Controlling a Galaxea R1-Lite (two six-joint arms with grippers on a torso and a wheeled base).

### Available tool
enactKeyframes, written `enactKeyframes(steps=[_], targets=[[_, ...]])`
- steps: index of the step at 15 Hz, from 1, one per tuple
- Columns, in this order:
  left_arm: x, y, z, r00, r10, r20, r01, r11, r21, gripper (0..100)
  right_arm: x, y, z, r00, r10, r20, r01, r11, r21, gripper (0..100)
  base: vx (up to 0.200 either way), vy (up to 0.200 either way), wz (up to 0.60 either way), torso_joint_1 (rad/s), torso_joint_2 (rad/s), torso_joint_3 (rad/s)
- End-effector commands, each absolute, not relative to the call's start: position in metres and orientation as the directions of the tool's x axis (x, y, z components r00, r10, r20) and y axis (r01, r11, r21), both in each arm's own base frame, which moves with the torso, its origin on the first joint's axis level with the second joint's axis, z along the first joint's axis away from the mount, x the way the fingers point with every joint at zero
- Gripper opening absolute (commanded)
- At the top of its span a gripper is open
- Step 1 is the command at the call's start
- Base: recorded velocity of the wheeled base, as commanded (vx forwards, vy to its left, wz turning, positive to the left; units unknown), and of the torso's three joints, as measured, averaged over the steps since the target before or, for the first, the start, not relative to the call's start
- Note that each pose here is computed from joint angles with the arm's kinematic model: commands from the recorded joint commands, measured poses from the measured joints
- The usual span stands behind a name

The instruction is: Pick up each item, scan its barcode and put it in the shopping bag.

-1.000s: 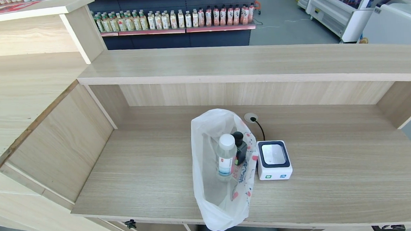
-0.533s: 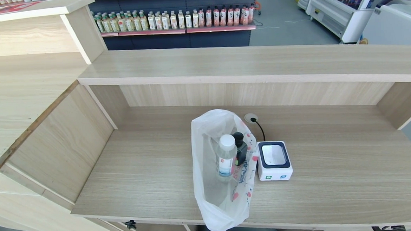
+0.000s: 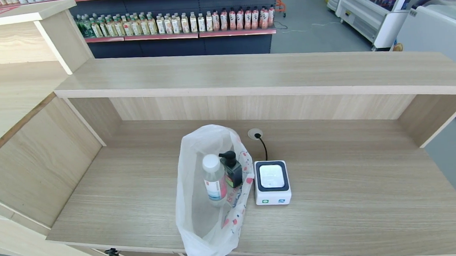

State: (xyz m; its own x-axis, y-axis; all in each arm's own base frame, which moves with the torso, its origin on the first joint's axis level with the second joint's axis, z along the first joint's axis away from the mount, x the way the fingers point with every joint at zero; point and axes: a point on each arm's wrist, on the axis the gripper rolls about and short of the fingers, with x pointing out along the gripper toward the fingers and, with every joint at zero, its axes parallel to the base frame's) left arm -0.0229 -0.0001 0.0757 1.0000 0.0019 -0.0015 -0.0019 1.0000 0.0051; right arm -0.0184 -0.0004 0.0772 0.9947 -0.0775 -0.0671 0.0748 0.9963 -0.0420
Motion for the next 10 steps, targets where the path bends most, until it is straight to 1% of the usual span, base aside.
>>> enactKeyframes(steps=[1, 6, 7, 8, 10], targets=[[-0.0229, -0.0001, 0.0756, 1.0, 0.003, -0.002, -0.003, 1.0, 0.005, 100, -0.018, -0.0004, 0.0772, 0.994, -0.077, -0.072, 0.074, 0.996, -0.043, 100, 0.0, 0.0, 0.0, 0.0, 0.0, 0.0], [-0.0229, -0.0001, 0.0756, 1.0, 0.003, -0.002, -0.003, 1.0, 0.0, 100, -0.018, -0.0004, 0.0772, 0.994, -0.077, -0.072, 0.074, 0.996, -0.043, 100, 0.0, 0.0, 0.0, 0.0, 0.0, 0.0], [-0.0229, -0.0001, 0.0756, 1.0, 0.003, -0.002, -0.003, 1.0, 0.0, 100, -0.0189, -0.0005, 0.077, 0.996, -0.072, -0.061, 0.069, 0.997, -0.046, 0, 0.0, 0.0, 0.0, 0.0, 0.0, 0.0], [-0.0229, -0.0001, 0.0756, 1.0, 0.003, -0.002, -0.003, 1.0, 0.0, 100, -0.0219, -0.0008, 0.0762, 0.998, -0.054, -0.021, 0.053, 0.998, -0.045, 0, 0.0, 0.0, 0.0, 0.0, 0.0, 0.0], [-0.0229, -0.0001, 0.0756, 1.0, 0.003, -0.002, -0.003, 1.0, 0.0, 100, -0.0232, -0.001, 0.0758, 0.999, -0.041, -0.005, 0.041, 0.998, -0.037, 0, 0.0, 0.0, 0.0, 0.0, 0.0, 0.0]])
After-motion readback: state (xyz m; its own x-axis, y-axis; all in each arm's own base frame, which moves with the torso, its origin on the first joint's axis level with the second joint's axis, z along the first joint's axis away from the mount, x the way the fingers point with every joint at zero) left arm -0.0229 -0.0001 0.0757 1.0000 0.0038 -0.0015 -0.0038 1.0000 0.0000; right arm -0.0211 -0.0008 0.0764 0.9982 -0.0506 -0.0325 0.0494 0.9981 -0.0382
